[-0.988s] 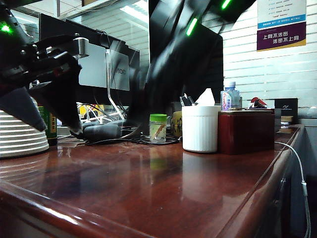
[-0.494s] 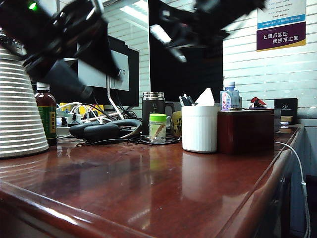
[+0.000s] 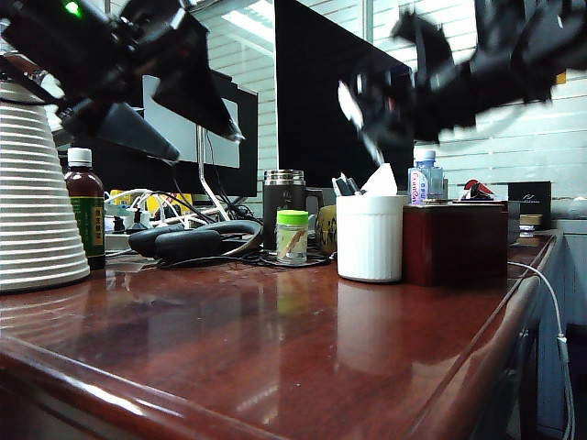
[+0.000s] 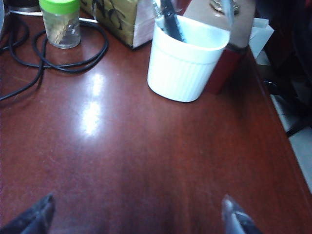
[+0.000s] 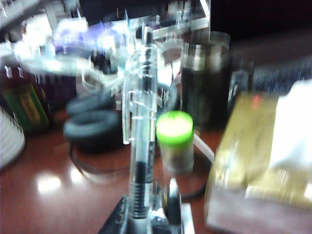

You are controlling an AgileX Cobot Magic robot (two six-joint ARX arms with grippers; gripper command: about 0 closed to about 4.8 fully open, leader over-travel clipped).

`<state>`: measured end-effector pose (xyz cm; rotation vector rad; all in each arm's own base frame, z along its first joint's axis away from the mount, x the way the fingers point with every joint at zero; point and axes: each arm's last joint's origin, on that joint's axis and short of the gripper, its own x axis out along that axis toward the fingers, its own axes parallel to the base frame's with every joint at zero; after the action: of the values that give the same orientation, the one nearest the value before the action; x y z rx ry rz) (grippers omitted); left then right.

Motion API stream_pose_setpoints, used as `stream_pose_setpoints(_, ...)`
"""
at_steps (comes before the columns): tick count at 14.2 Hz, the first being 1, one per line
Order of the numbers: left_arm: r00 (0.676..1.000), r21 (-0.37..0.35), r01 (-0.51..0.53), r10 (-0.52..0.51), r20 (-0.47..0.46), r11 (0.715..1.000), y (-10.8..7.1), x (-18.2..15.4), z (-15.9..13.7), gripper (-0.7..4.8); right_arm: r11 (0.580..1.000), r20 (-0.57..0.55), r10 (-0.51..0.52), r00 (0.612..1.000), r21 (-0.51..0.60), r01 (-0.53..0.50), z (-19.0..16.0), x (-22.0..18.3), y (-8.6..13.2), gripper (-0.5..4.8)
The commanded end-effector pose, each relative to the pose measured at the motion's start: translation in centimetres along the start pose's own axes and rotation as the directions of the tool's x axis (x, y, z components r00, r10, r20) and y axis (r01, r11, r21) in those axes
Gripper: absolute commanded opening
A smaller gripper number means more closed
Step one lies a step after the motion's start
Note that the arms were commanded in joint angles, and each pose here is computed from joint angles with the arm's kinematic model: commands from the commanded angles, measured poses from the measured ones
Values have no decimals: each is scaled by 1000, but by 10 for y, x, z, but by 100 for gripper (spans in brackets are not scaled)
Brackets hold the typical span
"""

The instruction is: Pick up all the pens on the desk and put them into the pen holder one by one.

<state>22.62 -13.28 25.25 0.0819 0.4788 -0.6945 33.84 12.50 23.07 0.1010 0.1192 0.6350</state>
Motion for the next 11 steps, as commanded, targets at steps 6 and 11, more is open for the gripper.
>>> stream_pose_setpoints(6, 1000, 2, -1, 1, -12, 1000, 2, 12, -3, 479, 1000, 73, 14, 997, -25, -12, -28, 21, -10, 0)
stream_pose_setpoints(11, 1000, 1, -1, 1, -15, 1000, 2, 12, -3, 479, 1000, 39, 11, 999, -14, -10, -30, 20, -10, 188)
